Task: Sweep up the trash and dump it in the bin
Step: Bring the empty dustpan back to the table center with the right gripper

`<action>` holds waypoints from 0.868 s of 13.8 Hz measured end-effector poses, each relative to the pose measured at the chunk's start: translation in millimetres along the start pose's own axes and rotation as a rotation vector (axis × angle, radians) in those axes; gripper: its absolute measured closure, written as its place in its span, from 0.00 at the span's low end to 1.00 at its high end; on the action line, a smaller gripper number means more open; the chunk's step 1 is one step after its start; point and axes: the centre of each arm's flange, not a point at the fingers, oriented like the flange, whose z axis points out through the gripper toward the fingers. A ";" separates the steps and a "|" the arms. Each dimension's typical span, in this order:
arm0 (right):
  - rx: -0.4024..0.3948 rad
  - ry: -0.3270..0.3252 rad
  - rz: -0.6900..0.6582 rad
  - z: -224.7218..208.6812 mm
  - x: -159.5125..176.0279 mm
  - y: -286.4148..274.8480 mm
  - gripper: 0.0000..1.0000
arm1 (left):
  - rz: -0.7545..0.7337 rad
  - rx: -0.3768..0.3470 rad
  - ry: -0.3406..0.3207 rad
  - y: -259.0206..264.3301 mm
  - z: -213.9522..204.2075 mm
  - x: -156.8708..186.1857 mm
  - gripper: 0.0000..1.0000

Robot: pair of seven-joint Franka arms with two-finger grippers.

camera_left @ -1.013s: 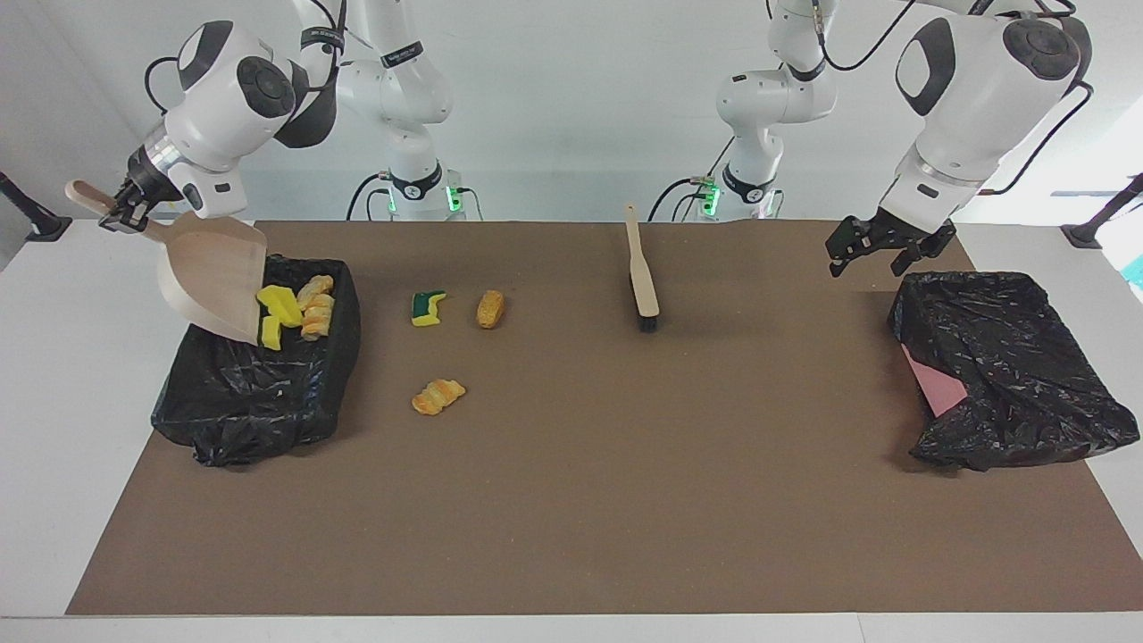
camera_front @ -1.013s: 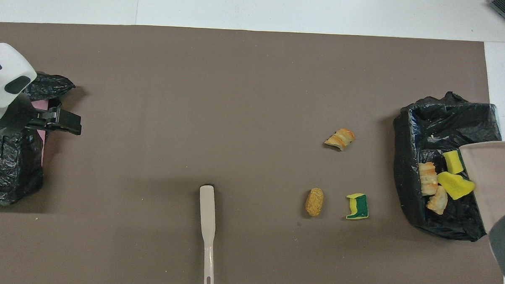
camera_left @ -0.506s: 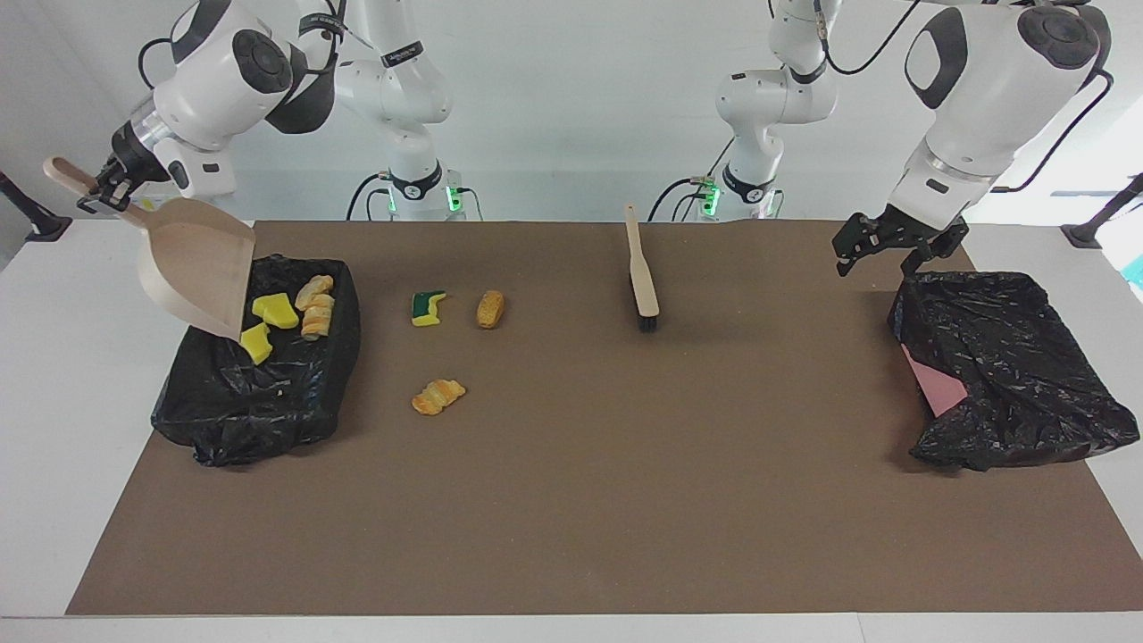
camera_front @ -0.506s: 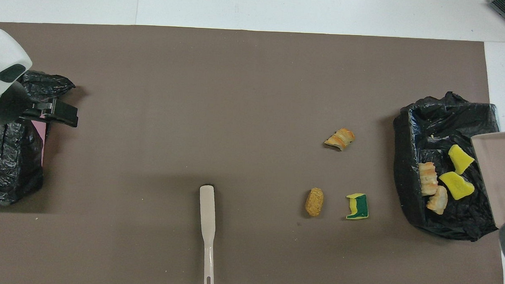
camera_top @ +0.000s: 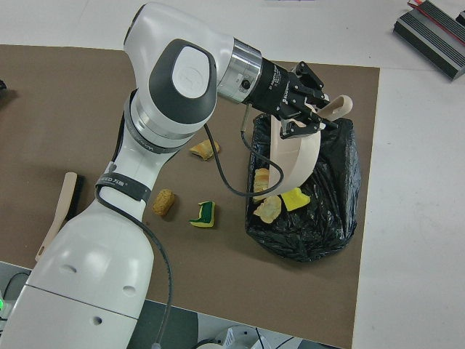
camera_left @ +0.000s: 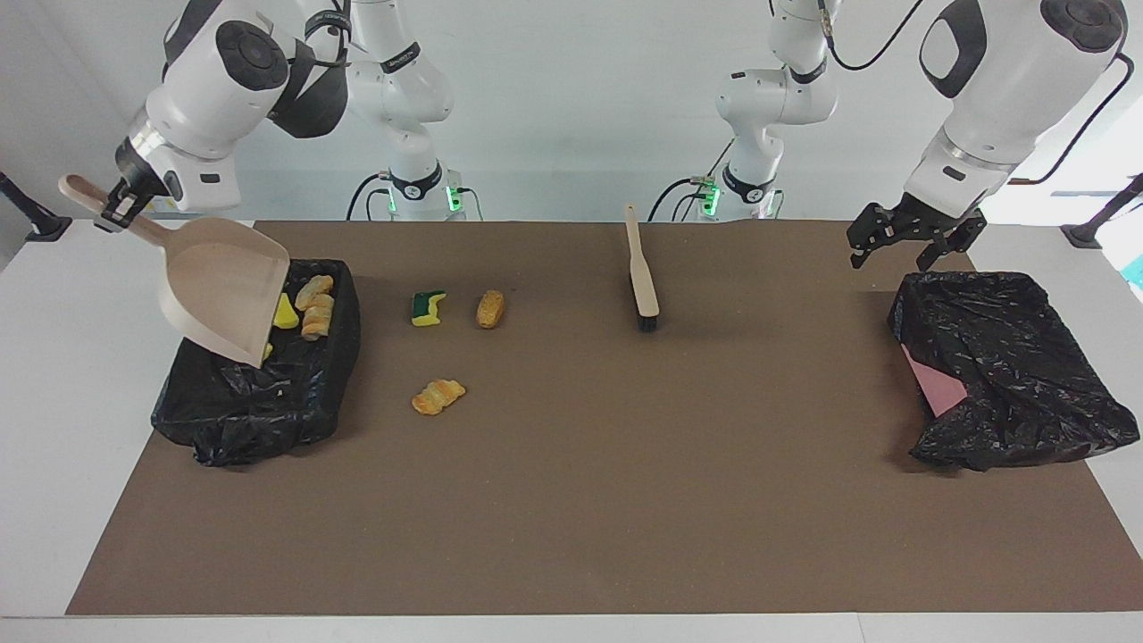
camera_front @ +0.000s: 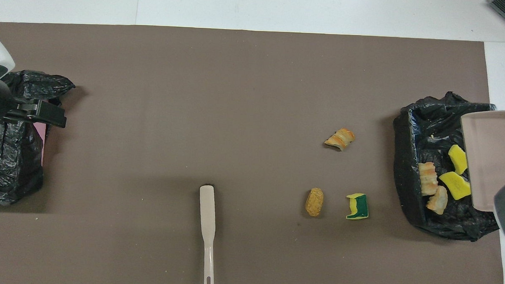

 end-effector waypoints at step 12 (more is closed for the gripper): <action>0.140 0.445 0.708 -100.8 182.5 70.9 0.68 | -0.011 0.000 -0.009 -6.7 -0.3 -2.0 0.00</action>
